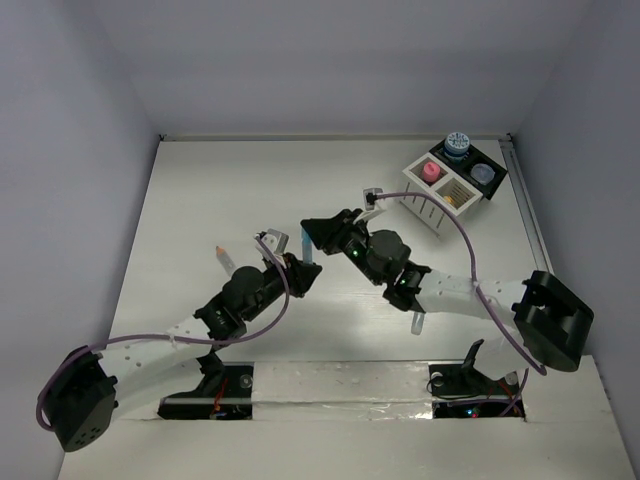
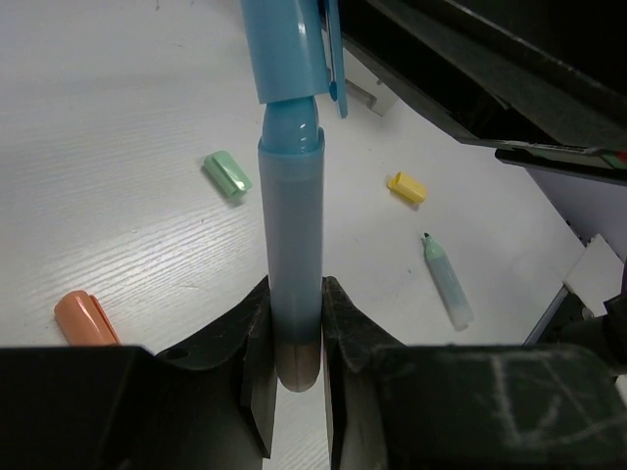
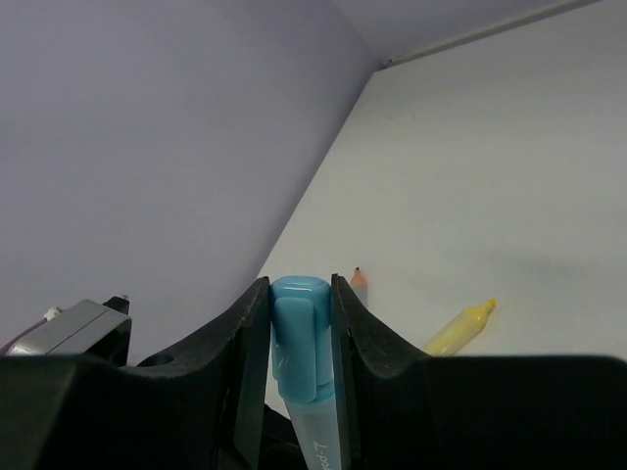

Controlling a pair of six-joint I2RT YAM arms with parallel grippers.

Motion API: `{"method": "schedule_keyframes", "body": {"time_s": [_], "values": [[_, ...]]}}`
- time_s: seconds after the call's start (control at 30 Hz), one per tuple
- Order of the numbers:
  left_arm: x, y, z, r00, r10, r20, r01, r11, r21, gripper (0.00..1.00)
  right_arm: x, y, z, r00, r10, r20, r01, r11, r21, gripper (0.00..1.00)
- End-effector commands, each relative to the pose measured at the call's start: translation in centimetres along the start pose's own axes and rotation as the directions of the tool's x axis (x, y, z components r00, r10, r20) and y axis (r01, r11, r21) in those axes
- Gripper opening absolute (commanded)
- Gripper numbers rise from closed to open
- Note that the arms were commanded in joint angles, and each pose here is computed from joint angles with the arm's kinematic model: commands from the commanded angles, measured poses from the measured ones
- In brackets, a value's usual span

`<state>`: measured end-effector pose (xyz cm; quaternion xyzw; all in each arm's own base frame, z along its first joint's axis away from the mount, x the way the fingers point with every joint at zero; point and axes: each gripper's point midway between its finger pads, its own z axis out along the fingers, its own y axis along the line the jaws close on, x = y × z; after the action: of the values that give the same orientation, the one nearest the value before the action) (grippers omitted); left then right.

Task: Sort the stationery into containers
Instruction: Close the pen cap on the pen.

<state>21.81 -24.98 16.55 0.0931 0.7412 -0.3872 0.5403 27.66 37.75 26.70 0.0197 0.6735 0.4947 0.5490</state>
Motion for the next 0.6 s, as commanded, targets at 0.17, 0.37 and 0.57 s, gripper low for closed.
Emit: {"method": "schedule_keyframes", "body": {"time_s": [0.17,0.37,0.57], "values": [[-5.9,-3.0,0.0,0.987,-0.051,0.155,0.039,0.996,0.079,0.0,1.2,-0.3,-1.3,0.997,-0.08,-0.015,0.08,0.997,0.012,0.0],[-7.1,-4.2,-0.4,0.984,-0.074,0.162,0.055,0.991,0.118,0.0,1.5,-0.5,-1.9,0.988,-0.155,-0.026,0.155,0.988,0.004,0.0],[-8.1,-4.2,-0.3,0.982,-0.062,0.178,0.045,0.994,0.095,0.0,3.1,-0.4,-2.7,0.984,-0.13,-0.118,0.129,0.991,-0.018,0.0]]}}
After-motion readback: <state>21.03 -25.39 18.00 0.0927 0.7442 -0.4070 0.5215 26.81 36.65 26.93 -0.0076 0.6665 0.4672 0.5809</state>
